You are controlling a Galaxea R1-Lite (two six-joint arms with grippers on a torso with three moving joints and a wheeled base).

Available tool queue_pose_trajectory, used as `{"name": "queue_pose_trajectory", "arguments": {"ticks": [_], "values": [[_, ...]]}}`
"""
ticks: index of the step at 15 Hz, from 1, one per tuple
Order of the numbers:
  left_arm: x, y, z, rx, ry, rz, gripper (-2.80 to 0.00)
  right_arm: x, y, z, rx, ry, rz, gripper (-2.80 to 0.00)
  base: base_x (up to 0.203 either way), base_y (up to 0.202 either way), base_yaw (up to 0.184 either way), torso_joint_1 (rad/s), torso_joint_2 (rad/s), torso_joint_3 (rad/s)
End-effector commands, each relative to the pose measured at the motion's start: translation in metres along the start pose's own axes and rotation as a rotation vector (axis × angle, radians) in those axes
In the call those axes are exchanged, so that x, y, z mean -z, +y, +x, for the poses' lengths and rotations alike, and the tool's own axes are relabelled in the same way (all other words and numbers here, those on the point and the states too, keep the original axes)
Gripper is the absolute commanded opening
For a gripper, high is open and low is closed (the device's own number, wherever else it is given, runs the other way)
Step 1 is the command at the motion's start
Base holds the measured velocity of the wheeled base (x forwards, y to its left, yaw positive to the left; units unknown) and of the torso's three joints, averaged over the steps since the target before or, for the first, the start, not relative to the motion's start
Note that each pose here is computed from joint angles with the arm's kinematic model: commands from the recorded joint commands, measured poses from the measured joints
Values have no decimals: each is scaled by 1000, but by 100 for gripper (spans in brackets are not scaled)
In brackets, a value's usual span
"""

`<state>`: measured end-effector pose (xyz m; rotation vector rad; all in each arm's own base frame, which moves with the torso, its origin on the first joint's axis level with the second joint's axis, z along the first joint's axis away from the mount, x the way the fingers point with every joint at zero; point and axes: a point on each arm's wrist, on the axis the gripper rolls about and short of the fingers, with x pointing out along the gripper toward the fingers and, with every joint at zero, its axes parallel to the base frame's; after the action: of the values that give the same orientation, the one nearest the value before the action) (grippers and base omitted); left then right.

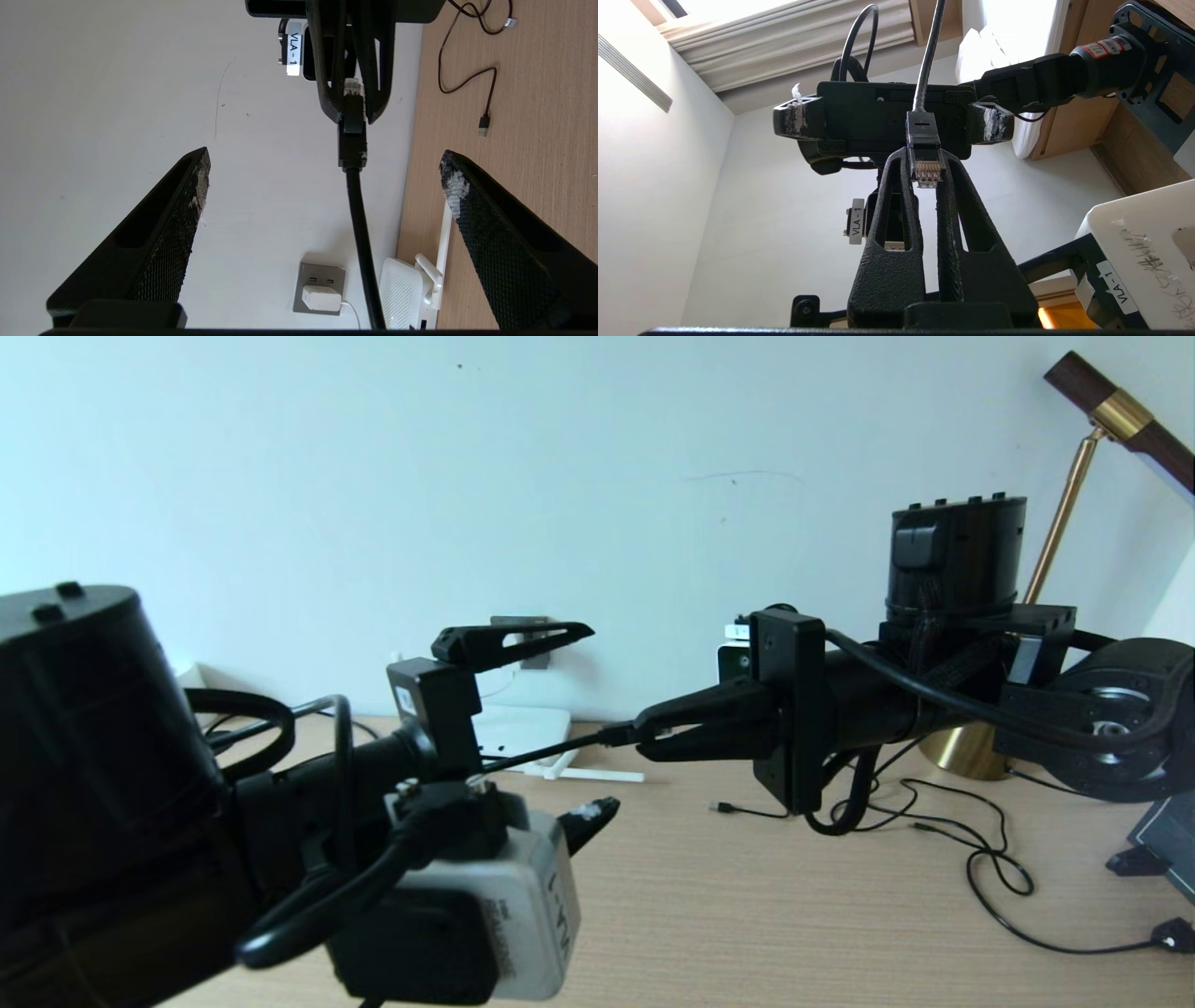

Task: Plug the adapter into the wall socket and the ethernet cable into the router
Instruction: Hand it to the other hand

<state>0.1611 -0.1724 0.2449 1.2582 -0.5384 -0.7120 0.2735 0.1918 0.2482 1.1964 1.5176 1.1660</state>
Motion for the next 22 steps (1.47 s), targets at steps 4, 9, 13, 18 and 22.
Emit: {"name": "queue_pose_trajectory", "arguments": {"ticks": [4, 9, 13, 18, 22], "values": [[-1, 1, 3, 1, -19, 6, 0, 2, 1, -1, -1, 9, 5, -280, 0, 0, 0, 0, 0, 0], [-2, 3, 1, -8, -52, 6, 0, 12, 8, -4, -11, 18, -24, -280, 0, 0, 0, 0, 0, 0], [-3, 5, 0, -19, -66, 5, 0, 14, 8, -5, -11, 38, -25, -280, 0, 0, 0, 0, 0, 0], [-7, 3, -1, -14, -83, 4, 0, 11, 7, -4, -9, 35, -20, -280, 0, 0, 0, 0, 0, 0], [-9, 3, -1, -11, -91, 4, 0, 7, 4, -3, -6, 33, -11, -280, 0, 0, 0, 0, 0, 0]]}}
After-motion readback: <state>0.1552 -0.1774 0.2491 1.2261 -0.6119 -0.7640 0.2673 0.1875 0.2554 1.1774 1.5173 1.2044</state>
